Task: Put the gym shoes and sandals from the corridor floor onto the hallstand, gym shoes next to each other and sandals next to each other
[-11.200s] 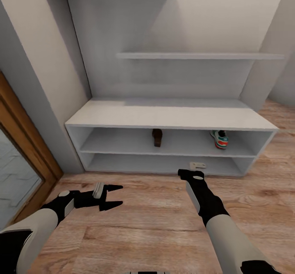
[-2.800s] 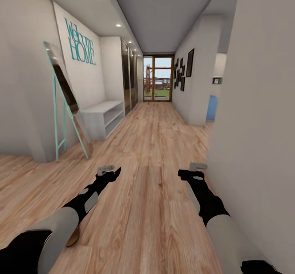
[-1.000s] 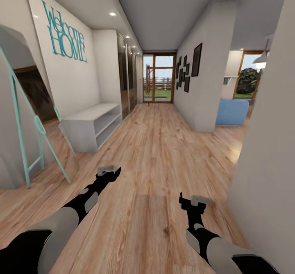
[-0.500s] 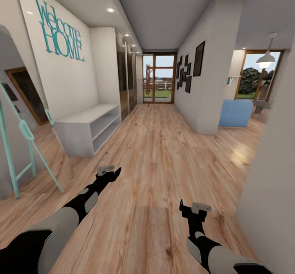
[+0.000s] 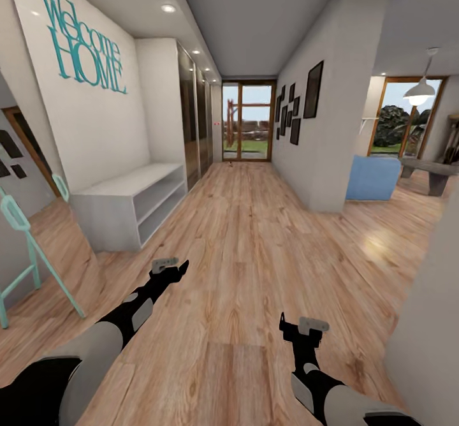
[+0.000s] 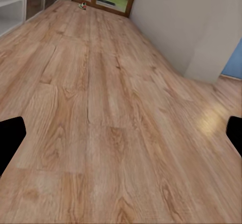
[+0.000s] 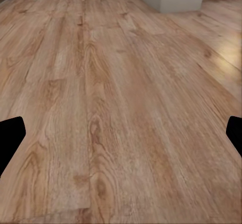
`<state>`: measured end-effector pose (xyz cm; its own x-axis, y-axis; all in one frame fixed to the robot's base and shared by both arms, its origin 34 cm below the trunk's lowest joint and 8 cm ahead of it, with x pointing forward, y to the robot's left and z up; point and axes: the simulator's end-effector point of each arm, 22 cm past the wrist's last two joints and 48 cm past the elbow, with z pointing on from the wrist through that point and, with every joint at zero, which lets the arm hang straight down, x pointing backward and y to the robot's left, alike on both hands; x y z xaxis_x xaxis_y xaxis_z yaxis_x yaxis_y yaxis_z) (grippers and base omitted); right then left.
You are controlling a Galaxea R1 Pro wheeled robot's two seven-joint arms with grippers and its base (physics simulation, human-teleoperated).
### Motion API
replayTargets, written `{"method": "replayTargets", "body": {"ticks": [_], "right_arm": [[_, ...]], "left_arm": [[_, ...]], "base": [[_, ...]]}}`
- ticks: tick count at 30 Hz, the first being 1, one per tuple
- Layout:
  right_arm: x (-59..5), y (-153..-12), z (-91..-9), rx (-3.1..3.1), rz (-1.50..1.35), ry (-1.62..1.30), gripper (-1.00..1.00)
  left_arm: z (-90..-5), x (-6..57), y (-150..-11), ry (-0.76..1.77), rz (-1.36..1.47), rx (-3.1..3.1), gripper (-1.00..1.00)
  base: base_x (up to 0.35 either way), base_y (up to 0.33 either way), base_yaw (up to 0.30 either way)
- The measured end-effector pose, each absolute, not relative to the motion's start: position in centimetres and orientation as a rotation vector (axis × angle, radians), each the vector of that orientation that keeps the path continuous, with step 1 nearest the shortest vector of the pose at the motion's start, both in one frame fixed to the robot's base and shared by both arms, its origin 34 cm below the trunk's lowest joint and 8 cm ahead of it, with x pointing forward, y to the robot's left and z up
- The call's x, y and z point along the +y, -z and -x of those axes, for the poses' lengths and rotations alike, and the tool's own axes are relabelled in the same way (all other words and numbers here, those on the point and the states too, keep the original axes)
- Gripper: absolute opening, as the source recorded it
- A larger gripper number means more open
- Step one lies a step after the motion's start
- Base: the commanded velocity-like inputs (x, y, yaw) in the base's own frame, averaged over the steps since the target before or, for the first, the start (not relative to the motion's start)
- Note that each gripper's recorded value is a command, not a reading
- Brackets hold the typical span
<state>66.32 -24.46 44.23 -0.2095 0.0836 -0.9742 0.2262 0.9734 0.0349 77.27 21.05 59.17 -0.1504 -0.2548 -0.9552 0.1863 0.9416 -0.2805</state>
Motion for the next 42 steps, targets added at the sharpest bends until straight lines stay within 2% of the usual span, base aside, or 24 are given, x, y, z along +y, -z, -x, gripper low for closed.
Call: {"method": "replayTargets", "body": {"ticks": [42], "right_arm": [[-24.5,-44.2,-66.3,1.783,-0.229,0.132,1.0]], "left_arm": [[-77.4,22.6,-59.2,0.361,0.061,1.677,1.0]], "base": [[0.334,0.0,0.0]]}}
